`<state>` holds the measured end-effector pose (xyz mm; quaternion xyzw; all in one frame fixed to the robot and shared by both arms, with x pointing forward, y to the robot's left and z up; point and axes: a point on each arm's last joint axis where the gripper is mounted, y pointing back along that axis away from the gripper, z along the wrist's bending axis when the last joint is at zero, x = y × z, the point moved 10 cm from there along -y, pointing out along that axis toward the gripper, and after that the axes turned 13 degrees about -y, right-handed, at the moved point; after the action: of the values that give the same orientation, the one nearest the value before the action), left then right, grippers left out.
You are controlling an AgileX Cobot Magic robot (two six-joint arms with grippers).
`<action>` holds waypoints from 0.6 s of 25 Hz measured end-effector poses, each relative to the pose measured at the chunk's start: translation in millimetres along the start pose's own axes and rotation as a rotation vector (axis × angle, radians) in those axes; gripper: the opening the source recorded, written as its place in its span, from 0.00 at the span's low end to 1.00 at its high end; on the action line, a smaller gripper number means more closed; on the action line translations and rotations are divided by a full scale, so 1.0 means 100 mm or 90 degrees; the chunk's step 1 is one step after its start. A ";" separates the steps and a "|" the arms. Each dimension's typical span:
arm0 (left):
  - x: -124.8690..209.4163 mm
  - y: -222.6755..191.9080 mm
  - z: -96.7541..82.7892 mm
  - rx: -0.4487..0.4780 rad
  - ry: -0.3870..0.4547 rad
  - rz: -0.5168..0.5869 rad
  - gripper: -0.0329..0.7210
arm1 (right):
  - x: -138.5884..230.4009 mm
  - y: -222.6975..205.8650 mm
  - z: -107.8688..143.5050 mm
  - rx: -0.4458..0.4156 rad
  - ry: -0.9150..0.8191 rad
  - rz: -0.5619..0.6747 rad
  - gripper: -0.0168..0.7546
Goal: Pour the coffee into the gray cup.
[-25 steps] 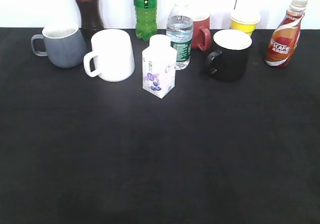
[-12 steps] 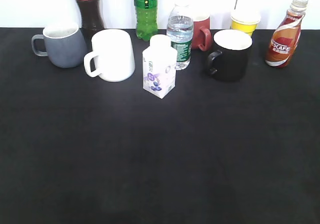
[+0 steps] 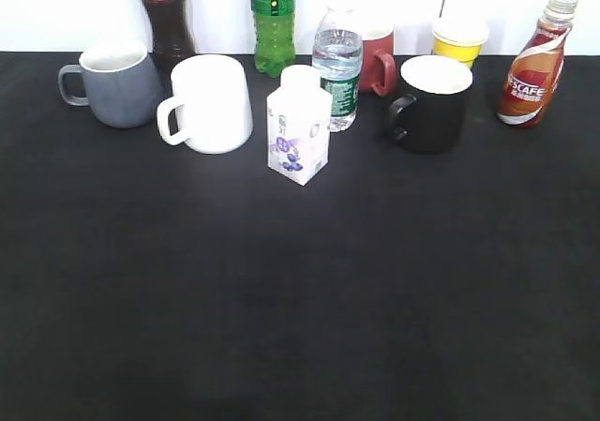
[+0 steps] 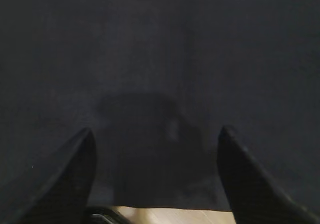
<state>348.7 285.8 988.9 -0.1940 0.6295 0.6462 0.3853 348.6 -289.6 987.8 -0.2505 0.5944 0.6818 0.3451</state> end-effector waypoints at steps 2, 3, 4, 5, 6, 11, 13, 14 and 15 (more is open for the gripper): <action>-0.01 0.08 0.02 -0.016 0.005 -0.032 0.52 | -0.01 0.05 0.00 -0.004 0.001 -0.021 0.78; -0.01 0.14 0.02 -0.028 0.008 -0.059 0.51 | -0.01 0.07 0.00 -0.006 0.001 -0.032 0.78; -0.01 0.21 0.03 -0.040 0.009 -0.090 0.50 | -0.02 0.11 0.00 -0.009 0.001 -0.049 0.78; -0.02 0.28 0.03 -0.051 0.010 -0.117 0.48 | -0.02 0.14 0.00 -0.011 0.000 -0.063 0.78; -0.01 0.33 0.03 -0.058 0.009 -0.140 0.47 | -0.02 0.17 0.00 -0.009 -0.003 -0.079 0.78; 0.00 0.40 0.02 -0.065 0.007 -0.170 0.36 | -0.02 0.35 0.00 -0.024 -0.001 -0.156 0.78; 0.00 0.40 0.02 -0.065 0.007 -0.170 0.35 | -0.02 0.35 0.00 -0.024 -0.001 -0.157 0.78; 0.00 0.40 0.02 -0.065 0.007 -0.170 0.35 | -0.02 0.35 0.00 -0.024 -0.001 -0.157 0.78; 0.00 0.40 0.02 -0.065 0.007 -0.170 0.35 | -0.02 0.35 0.00 -0.024 -0.001 -0.157 0.78</action>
<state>319.9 291.0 1015.6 -0.2991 0.5663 0.6194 0.4541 323.2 -291.9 1011.9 -0.3276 0.5459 0.6452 0.4224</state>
